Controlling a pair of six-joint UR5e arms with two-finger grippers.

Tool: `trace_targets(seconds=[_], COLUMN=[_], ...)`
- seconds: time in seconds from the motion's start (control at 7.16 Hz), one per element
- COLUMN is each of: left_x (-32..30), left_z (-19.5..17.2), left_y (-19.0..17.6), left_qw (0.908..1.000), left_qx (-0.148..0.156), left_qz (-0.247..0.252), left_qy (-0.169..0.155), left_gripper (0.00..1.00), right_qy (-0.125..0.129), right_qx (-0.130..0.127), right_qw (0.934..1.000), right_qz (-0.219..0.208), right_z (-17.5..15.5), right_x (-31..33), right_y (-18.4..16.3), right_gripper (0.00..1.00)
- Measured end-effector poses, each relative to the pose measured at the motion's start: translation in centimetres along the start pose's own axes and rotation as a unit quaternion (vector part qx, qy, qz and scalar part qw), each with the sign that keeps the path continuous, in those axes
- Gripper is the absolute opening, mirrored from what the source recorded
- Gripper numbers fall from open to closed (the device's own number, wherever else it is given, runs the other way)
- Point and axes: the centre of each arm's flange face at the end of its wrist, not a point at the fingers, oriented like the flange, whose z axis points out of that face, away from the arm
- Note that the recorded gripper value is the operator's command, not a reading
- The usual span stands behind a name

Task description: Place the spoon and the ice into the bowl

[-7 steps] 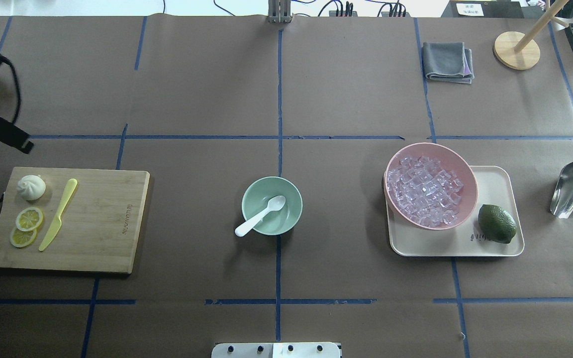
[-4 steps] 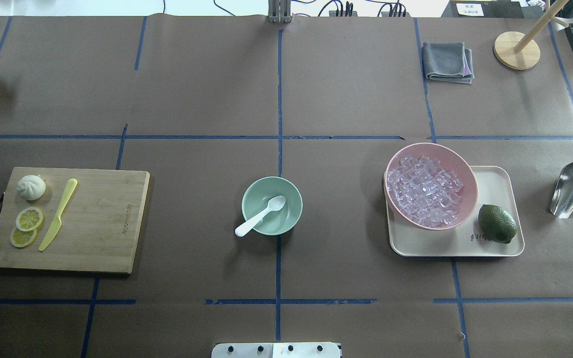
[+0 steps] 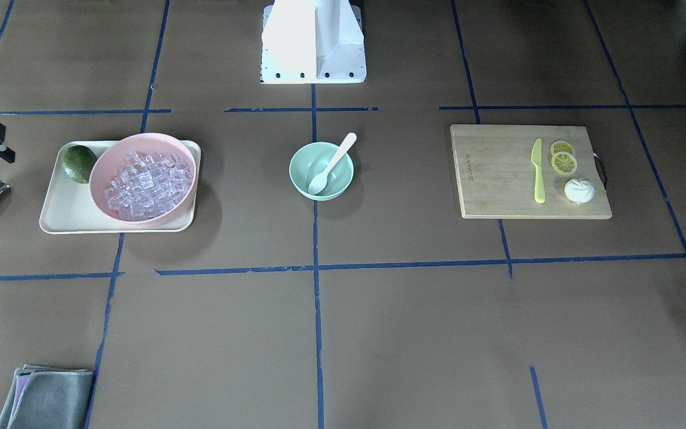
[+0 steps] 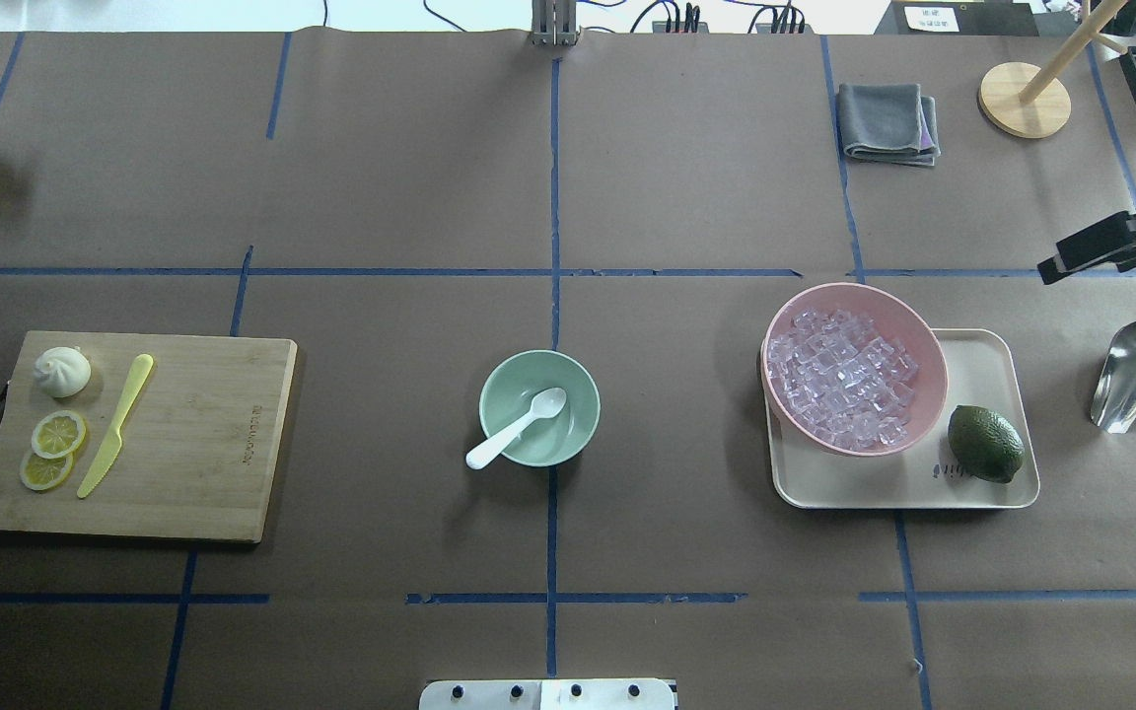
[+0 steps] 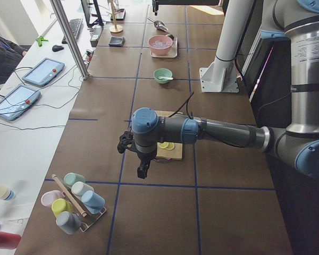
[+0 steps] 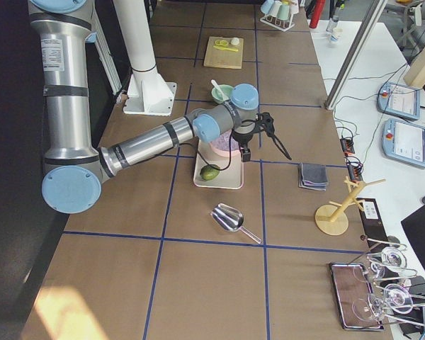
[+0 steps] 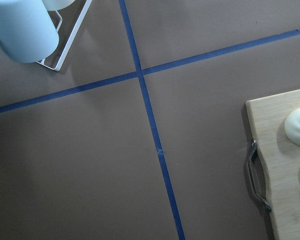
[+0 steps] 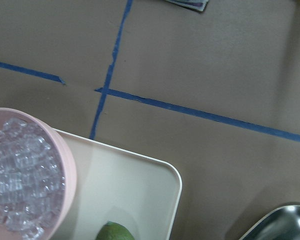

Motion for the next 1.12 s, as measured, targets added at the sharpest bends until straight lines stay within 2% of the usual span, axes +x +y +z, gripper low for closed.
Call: trace_targets(seconds=[0.42,0.7,0.98,1.12], left_x=[0.0,0.1,0.0,0.0], left_z=[0.0,0.1,0.2,0.2], left_y=[0.2,0.4,0.6,0.7], left_qw=[1.0,0.9999,0.9999,0.9999], left_qx=[0.001,0.001,0.0,0.0], left_qz=[0.002,0.002,0.0,0.0], left_qy=[0.003,0.01,0.012,0.012], left_gripper=[1.0,1.0,1.0,1.0], right_qy=[0.029,0.065,0.078,0.082], right_qx=[0.006,0.012,0.006,-0.001], right_qw=[0.9984,0.9944,0.9918,0.9911], right_qz=[-0.048,-0.082,-0.101,-0.104], right_z=[5.9,9.7,12.1,13.2], right_x=[-10.8,-14.2,-16.0,-16.3], right_y=[-0.2,1.5,3.0,3.5], right_gripper=[0.99,0.99,0.99,0.92])
